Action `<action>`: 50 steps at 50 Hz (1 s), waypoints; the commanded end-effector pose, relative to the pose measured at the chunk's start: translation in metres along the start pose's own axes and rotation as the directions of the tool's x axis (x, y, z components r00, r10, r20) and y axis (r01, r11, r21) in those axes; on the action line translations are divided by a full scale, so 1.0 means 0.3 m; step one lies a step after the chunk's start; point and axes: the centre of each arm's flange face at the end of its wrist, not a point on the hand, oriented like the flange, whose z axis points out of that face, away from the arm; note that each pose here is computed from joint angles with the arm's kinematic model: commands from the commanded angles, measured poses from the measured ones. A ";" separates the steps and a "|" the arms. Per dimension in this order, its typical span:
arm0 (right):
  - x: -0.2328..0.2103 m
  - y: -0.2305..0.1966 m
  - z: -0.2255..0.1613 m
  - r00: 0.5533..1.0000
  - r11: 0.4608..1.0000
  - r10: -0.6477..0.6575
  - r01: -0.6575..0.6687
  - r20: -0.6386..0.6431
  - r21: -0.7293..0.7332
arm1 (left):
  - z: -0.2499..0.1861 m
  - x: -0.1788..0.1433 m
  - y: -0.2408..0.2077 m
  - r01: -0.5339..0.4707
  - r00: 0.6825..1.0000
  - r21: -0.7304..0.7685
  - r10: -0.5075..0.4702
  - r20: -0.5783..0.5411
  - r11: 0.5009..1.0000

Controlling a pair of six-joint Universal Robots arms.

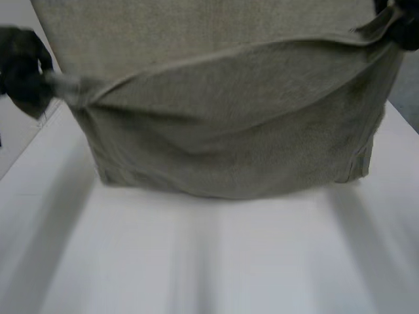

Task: Fold the towel.

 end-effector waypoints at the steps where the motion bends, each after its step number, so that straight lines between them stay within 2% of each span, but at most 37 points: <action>1: 0.009 0.087 0.058 1.000 0.995 0.007 -0.004 0.026 -0.097 | 0.062 -0.012 0.024 0.048 0.999 -0.071 -0.048 -0.001 0.996; 5: -0.033 0.180 0.137 0.994 0.986 -0.066 0.077 0.083 -0.146 | 0.144 -0.017 0.090 0.064 0.998 -0.138 -0.066 -0.004 0.988; 9: -0.069 0.208 0.206 0.991 0.984 -0.097 0.110 0.093 -0.143 | 0.280 -0.032 0.161 0.079 0.997 -0.187 -0.081 -0.005 0.979; 11: -0.106 0.210 0.300 0.991 0.986 -0.121 0.126 0.050 -0.109 | 0.331 -0.027 0.164 0.084 0.996 -0.173 -0.087 -0.013 0.981; 13: -0.125 0.192 0.349 0.991 0.989 -0.134 0.135 0.016 -0.062 | 0.427 -0.013 0.137 0.091 0.995 -0.098 -0.094 -0.027 0.991; 14: -0.125 0.191 0.349 0.991 0.989 -0.134 0.135 0.016 -0.062 | 0.428 -0.013 0.137 0.091 0.995 -0.098 -0.094 -0.027 0.991; 15: -0.133 0.161 0.400 0.989 0.990 -0.143 0.143 -0.035 0.003 | 0.428 -0.013 0.137 0.091 0.995 -0.098 -0.094 -0.027 0.991; 16: -0.118 0.122 0.442 0.984 0.986 -0.143 0.152 -0.103 0.076 | 0.479 -0.019 0.096 0.098 0.995 -0.025 -0.099 -0.011 0.995; 17: -0.117 0.122 0.443 0.984 0.985 -0.143 0.152 -0.104 0.076 | 0.523 -0.029 0.008 0.107 0.994 0.098 -0.110 0.024 0.989; 18: -0.089 0.076 0.474 0.976 0.976 -0.126 0.154 -0.178 0.155 | 0.524 -0.030 0.007 0.107 0.994 0.099 -0.110 0.024 0.989; 19: -0.052 0.013 0.489 0.965 0.959 -0.091 0.152 -0.247 0.239 | 0.537 -0.034 -0.066 0.117 0.991 0.195 -0.127 0.042 0.974; 20: -0.052 0.013 0.489 0.965 0.959 -0.090 0.151 -0.248 0.240 | 0.540 -0.040 -0.138 0.130 0.987 0.286 -0.150 0.051 0.949; 21: -0.052 0.013 0.489 0.965 0.959 -0.090 0.151 -0.248 0.240 | 0.540 -0.040 -0.138 0.130 0.987 0.287 -0.151 0.051 0.949; 23: 0.028 -0.126 0.474 0.940 0.906 0.031 0.117 -0.339 0.407 | 0.516 -0.044 -0.269 0.161 0.981 0.435 -0.193 0.028 0.886; 27: 0.053 -0.190 0.448 0.938 0.879 0.086 0.087 -0.336 0.469 | 0.489 -0.042 -0.333 0.206 0.973 0.495 -0.232 -0.010 0.844; 29: 0.045 -0.181 0.433 0.949 0.902 0.081 0.061 -0.304 0.428 | 0.477 -0.038 -0.343 0.230 0.968 0.494 -0.251 -0.024 0.839; 32: 0.029 -0.154 0.430 0.960 0.924 0.072 0.038 -0.271 0.380 | 0.478 -0.034 -0.296 0.266 0.959 0.434 -0.282 -0.028 0.861; 34: -0.024 -0.063 0.430 0.982 0.969 0.057 -0.011 -0.179 0.246 | 0.489 -0.027 -0.177 0.297 0.952 0.307 -0.306 -0.020 0.904; 35: -0.025 -0.063 0.430 0.982 0.969 0.057 -0.012 -0.178 0.245 | 0.489 -0.026 -0.176 0.297 0.952 0.306 -0.306 -0.020 0.904; 36: -0.062 -0.001 0.425 0.992 0.988 0.057 -0.039 -0.115 0.151 | 0.489 -0.029 -0.102 0.304 0.951 0.227 -0.311 -0.007 0.925; 37: -0.102 0.078 0.415 0.997 0.998 0.059 -0.057 -0.048 0.036 | 0.489 -0.029 -0.101 0.304 0.950 0.227 -0.311 -0.007 0.925; 38: -0.102 0.079 0.415 0.997 0.998 0.059 -0.057 -0.048 0.035 | 0.483 -0.030 -0.020 0.308 0.950 0.146 -0.311 0.003 0.940; 39: -0.136 0.163 0.401 0.998 0.995 0.061 -0.060 0.012 -0.080 | 0.471 -0.023 0.067 0.316 0.948 0.059 -0.317 0.004 0.947; 40: -0.136 0.164 0.401 0.998 0.995 0.061 -0.060 0.012 -0.081 | 0.471 -0.023 0.068 0.316 0.948 0.058 -0.317 0.004 0.947; 42: -0.201 0.323 0.362 0.991 0.964 0.076 -0.044 0.113 -0.261 | 0.449 -0.026 0.249 0.329 0.944 -0.076 -0.329 0.011 0.941; 43: -0.202 0.324 0.361 0.991 0.964 0.076 -0.044 0.114 -0.262 | 0.449 -0.026 0.250 0.329 0.944 -0.077 -0.329 0.011 0.941; 44: -0.237 0.384 0.336 0.984 0.949 0.084 -0.031 0.156 -0.314 | 0.432 -0.021 0.330 0.328 0.944 -0.131 -0.329 0.010 0.936; 45: -0.260 0.443 0.313 0.980 0.935 0.093 -0.026 0.175 -0.353 | 0.431 -0.020 0.330 0.328 0.944 -0.132 -0.329 0.010 0.936; 47: -0.282 0.501 0.292 0.978 0.926 0.089 -0.012 0.187 -0.377 | 0.373 -0.002 0.499 0.289 0.955 -0.252 -0.295 0.013 0.924; 48: -0.282 0.502 0.291 0.978 0.926 0.089 -0.012 0.187 -0.378 | 0.372 -0.002 0.500 0.289 0.955 -0.252 -0.295 0.013 0.924; 50: -0.339 0.610 0.241 0.974 0.906 0.093 0.004 0.208 -0.423 | 0.314 0.008 0.614 0.211 0.975 -0.338 -0.222 0.006 0.917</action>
